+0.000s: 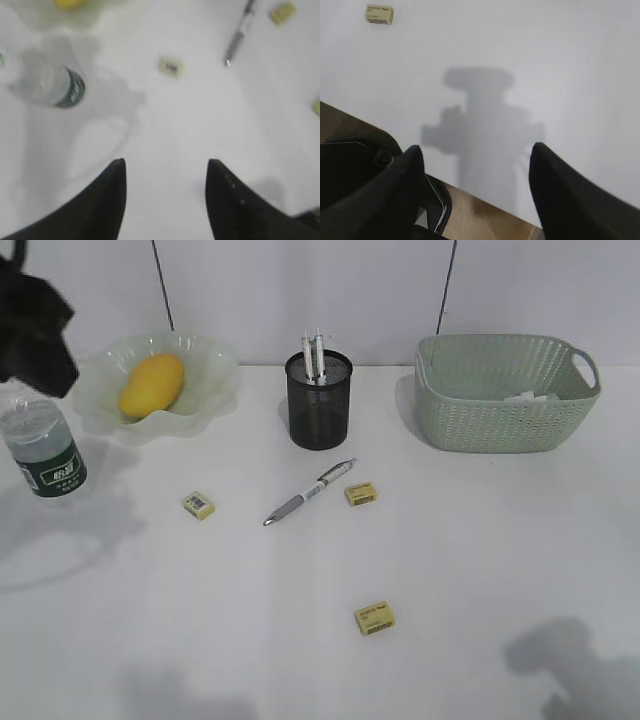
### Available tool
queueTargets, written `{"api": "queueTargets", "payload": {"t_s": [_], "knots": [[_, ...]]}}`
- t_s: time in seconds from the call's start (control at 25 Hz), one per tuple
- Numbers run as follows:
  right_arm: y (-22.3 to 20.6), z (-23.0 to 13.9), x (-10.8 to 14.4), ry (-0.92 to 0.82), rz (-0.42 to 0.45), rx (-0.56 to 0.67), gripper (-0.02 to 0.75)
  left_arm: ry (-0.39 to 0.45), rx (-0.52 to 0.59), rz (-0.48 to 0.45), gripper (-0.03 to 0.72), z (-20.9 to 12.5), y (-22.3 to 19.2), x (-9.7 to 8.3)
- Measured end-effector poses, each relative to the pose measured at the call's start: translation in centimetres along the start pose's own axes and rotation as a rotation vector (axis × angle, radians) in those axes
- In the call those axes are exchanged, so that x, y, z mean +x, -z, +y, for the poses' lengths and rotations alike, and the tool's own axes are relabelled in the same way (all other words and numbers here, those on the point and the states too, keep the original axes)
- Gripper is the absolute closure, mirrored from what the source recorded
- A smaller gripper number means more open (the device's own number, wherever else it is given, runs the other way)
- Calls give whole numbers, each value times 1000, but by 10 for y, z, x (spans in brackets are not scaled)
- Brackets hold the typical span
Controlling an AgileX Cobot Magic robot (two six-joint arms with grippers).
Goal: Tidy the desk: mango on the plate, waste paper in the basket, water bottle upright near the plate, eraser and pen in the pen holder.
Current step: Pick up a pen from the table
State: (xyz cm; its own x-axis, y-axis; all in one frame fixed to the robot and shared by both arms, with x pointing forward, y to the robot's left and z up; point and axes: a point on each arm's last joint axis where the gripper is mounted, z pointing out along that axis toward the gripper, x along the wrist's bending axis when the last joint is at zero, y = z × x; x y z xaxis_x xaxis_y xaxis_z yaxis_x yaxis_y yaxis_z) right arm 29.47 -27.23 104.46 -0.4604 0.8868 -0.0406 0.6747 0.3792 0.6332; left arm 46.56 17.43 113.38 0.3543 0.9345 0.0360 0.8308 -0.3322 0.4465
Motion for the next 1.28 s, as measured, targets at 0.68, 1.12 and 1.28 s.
{"api": "queueTargets", "payload": {"t_s": [0.68, 1.12, 1.28], "knots": [[0, 1, 0, 0, 0, -9, 216, 19, -158, -93, 316, -157, 58, 25], [0, 1, 0, 0, 1, -10, 216, -62, -373, -158, 299, -242, 48, 33], [0, 1, 0, 0, 1, -11, 216, -100, -399, -169, 286, -246, 41, 31]]}}
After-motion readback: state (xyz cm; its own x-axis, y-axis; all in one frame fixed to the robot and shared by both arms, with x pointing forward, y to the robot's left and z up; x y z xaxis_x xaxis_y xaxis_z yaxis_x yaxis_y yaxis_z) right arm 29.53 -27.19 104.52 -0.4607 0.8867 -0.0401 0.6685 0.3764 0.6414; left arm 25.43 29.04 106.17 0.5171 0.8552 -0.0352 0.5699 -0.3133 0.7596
